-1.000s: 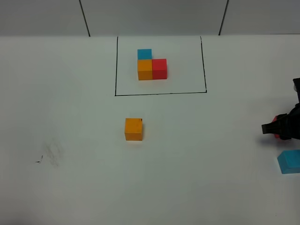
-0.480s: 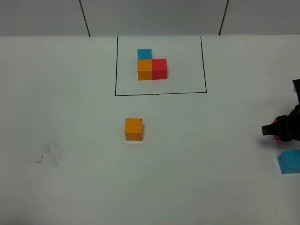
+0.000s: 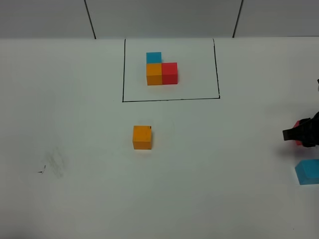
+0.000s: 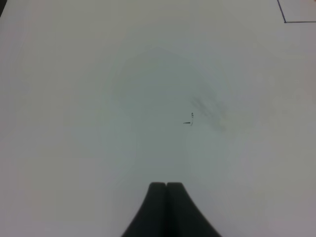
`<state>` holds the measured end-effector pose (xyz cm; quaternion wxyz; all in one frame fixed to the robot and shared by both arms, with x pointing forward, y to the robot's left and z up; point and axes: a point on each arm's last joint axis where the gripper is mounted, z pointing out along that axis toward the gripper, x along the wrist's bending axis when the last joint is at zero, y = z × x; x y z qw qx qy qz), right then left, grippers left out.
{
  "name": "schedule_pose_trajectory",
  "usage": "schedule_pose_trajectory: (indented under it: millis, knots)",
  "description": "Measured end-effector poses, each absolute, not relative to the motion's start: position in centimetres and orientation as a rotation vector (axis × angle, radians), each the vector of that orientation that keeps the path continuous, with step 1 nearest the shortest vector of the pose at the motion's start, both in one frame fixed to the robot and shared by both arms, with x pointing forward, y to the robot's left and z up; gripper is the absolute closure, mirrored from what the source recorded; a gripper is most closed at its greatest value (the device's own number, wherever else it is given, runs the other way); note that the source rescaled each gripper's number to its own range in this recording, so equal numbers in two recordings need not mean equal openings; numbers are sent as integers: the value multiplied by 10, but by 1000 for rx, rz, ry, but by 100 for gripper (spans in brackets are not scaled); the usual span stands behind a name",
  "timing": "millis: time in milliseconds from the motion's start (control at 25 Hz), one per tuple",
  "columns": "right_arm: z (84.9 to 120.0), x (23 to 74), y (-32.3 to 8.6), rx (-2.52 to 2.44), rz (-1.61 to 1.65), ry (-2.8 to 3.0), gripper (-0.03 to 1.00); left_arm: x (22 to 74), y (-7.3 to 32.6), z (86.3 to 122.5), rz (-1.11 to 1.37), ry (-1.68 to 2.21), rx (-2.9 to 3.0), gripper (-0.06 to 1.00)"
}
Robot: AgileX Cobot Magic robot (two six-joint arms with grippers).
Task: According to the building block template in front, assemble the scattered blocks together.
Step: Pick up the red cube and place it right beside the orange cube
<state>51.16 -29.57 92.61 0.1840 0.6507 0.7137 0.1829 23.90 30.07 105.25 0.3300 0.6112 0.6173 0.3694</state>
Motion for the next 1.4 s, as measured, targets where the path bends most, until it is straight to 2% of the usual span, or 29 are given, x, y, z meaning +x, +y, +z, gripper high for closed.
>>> schedule_pose_trajectory:
  millis: [680,1400]
  knots:
    - [1029,477,-291,1748,641,2002,54,239,301,1053,966,1614,1599,94]
    - [1032,468,-287,1533,599,2188,54,239,301,1053,966,1614,1599,94]
